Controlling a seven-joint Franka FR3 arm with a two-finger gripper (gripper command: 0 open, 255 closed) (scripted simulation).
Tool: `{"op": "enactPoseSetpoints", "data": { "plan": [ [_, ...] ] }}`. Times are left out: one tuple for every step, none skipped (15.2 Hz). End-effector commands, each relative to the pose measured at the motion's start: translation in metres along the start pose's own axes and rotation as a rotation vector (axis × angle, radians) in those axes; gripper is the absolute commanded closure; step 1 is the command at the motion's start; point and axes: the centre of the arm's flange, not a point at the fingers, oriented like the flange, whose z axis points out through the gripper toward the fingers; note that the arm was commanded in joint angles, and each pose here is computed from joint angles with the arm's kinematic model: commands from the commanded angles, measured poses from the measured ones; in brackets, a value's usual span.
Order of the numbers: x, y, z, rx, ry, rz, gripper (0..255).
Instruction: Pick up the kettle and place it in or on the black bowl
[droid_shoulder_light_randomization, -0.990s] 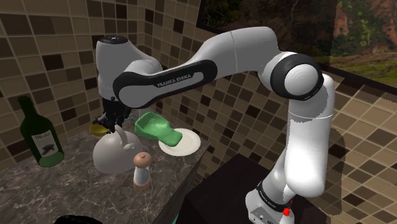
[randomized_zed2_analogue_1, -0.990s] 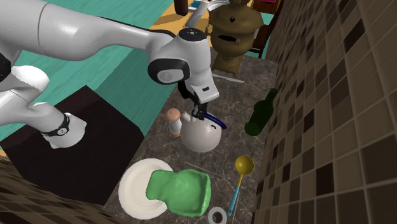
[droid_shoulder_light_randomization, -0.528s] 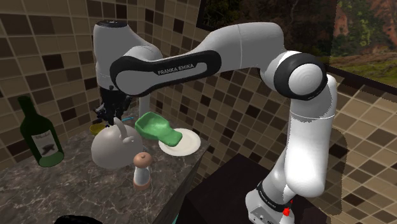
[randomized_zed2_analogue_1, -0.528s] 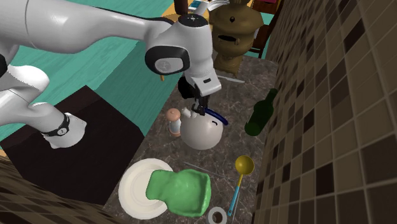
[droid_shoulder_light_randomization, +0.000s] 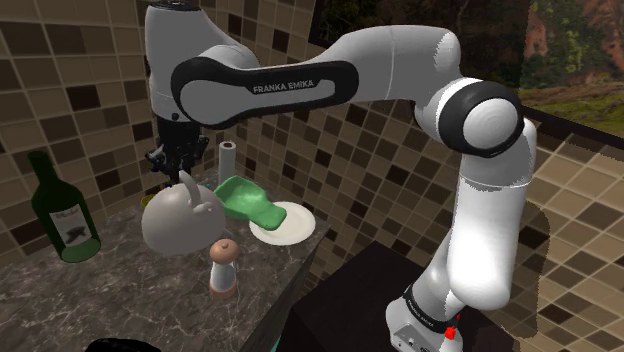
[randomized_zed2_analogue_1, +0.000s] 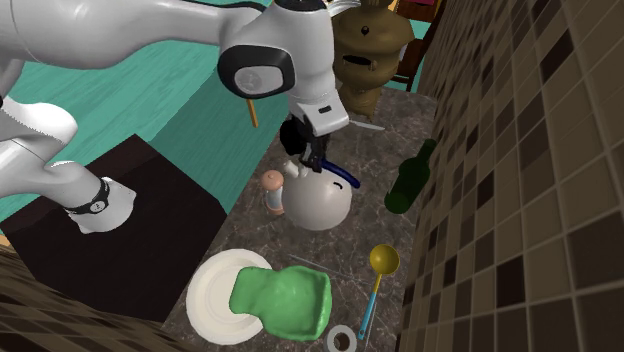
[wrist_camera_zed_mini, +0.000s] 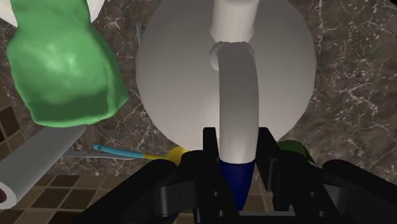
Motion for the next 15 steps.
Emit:
{"op": "enactPoseSetpoints", "data": {
  "plan": [
    [0.002, -0.001, -0.013, 0.000, 0.002, 0.000, 255],
    [0.003, -0.001, -0.015, 0.000, 0.002, 0.000, 255],
    [-0.003, -0.012, -0.019, 0.000, 0.002, 0.000, 255],
    [-0.009, -0.024, -0.023, 0.000, 0.002, 0.000, 255],
    [-0.015, -0.035, -0.027, 0.000, 0.002, 0.000, 255],
    [-0.020, -0.046, -0.031, 0.000, 0.002, 0.000, 255],
    [-0.026, -0.057, -0.035, 0.000, 0.002, 0.000, 255],
    [-0.032, -0.068, -0.039, 0.000, 0.002, 0.000, 255],
    [-0.037, -0.080, -0.043, 0.000, 0.002, 0.000, 255],
    [-0.043, -0.091, -0.047, 0.000, 0.002, 0.000, 255],
    [-0.049, -0.102, -0.051, 0.000, 0.002, 0.000, 255],
    [-0.054, -0.113, -0.055, 0.000, 0.002, 0.000, 255],
    [-0.060, -0.124, -0.059, 0.000, 0.002, 0.000, 255],
    [-0.066, -0.136, -0.063, 0.000, 0.002, 0.000, 255],
    [-0.071, -0.147, -0.067, 0.000, 0.002, 0.000, 255]
  ]
}}
